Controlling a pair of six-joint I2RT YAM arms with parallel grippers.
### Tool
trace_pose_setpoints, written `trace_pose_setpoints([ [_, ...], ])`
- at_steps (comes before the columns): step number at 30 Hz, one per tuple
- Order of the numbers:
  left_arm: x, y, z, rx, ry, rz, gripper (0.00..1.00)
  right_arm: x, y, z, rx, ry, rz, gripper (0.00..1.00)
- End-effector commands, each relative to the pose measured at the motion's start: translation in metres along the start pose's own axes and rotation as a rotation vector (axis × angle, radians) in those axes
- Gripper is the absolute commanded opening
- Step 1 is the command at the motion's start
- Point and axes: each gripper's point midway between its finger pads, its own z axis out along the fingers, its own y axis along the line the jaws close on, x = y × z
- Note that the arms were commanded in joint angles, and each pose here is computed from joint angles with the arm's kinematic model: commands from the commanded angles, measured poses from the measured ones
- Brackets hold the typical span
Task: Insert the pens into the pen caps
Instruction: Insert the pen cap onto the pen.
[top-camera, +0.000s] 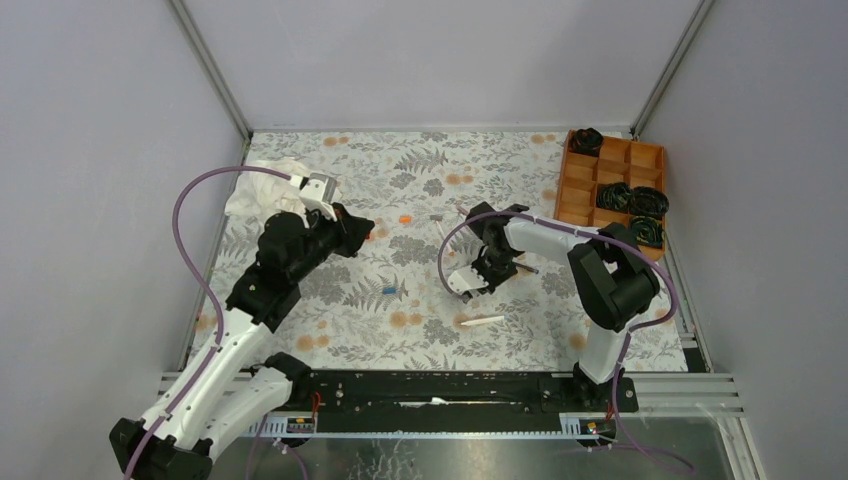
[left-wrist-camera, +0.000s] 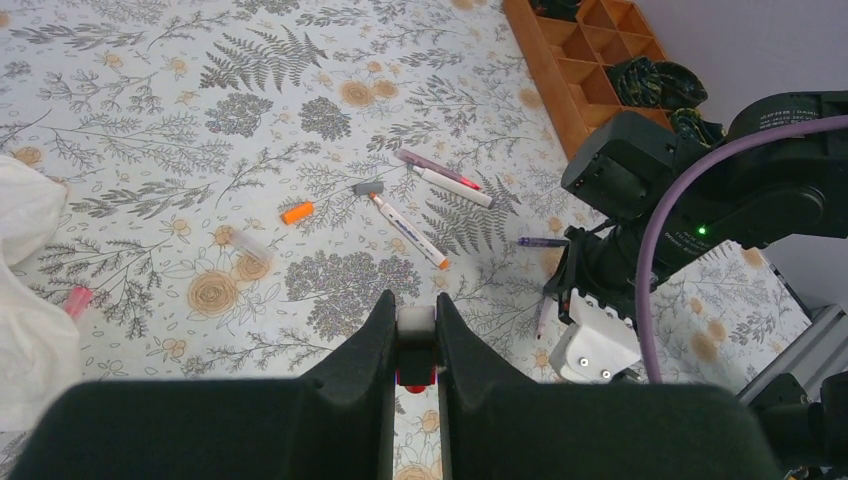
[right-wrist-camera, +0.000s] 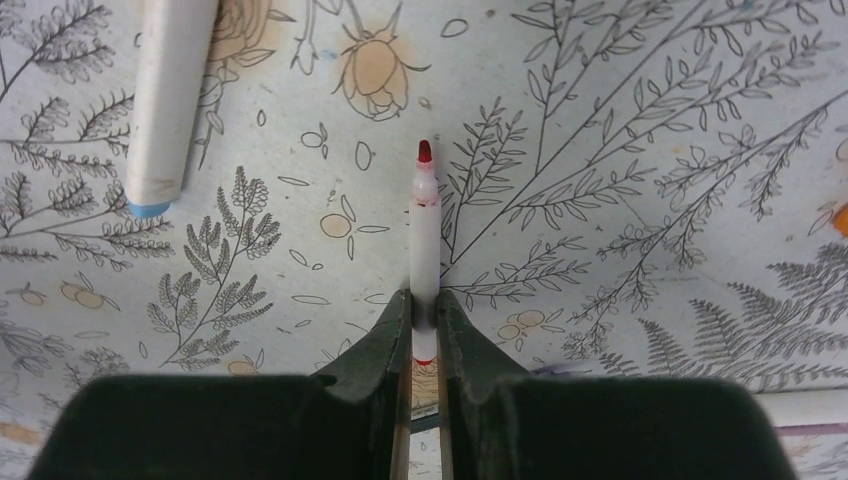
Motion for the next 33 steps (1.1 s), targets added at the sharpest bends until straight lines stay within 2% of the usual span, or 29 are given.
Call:
trace_pose_setpoints([
  [1, -0.005, -0.002, 0.0, 0.027, -0.033, 0.012, 0.0, 0.0, 0.022, 0.028, -0.066, -0.024, 0.179, 0.0],
  [11, 0.001, -0.017, 0.004, 0.136, -0.049, -0.016, 0.0, -0.04, -0.003, -0.01, 0.111, -0.305, 0.476, 0.0],
  [14, 0.004, -0.03, 0.008, 0.217, -0.062, -0.107, 0.0, -0.057, -0.004, -0.028, 0.143, -0.425, 0.559, 0.0],
  [17, 0.017, -0.047, 0.011, 0.342, -0.078, -0.264, 0.0, -0.078, -0.003, -0.047, 0.153, -0.551, 0.652, 0.0],
  [21, 0.027, -0.058, 0.008, 0.479, -0.135, -0.54, 0.0, -0.102, -0.003, -0.078, 0.11, -0.745, 0.775, 0.0],
  [25, 0.028, -0.052, 0.011, 0.484, -0.187, -0.727, 0.0, -0.126, 0.001, -0.108, -0.007, -0.943, 0.856, 0.0],
  [28, 0.025, -0.05, 0.014, 0.45, -0.256, -0.783, 0.0, -0.146, 0.003, -0.122, -0.123, -1.082, 0.895, 0.0],
  [33, 0.015, -0.069, 0.023, 0.439, -0.323, -0.756, 0.0, -0.16, -0.002, -0.14, -0.232, -1.213, 0.923, 0.0],
])
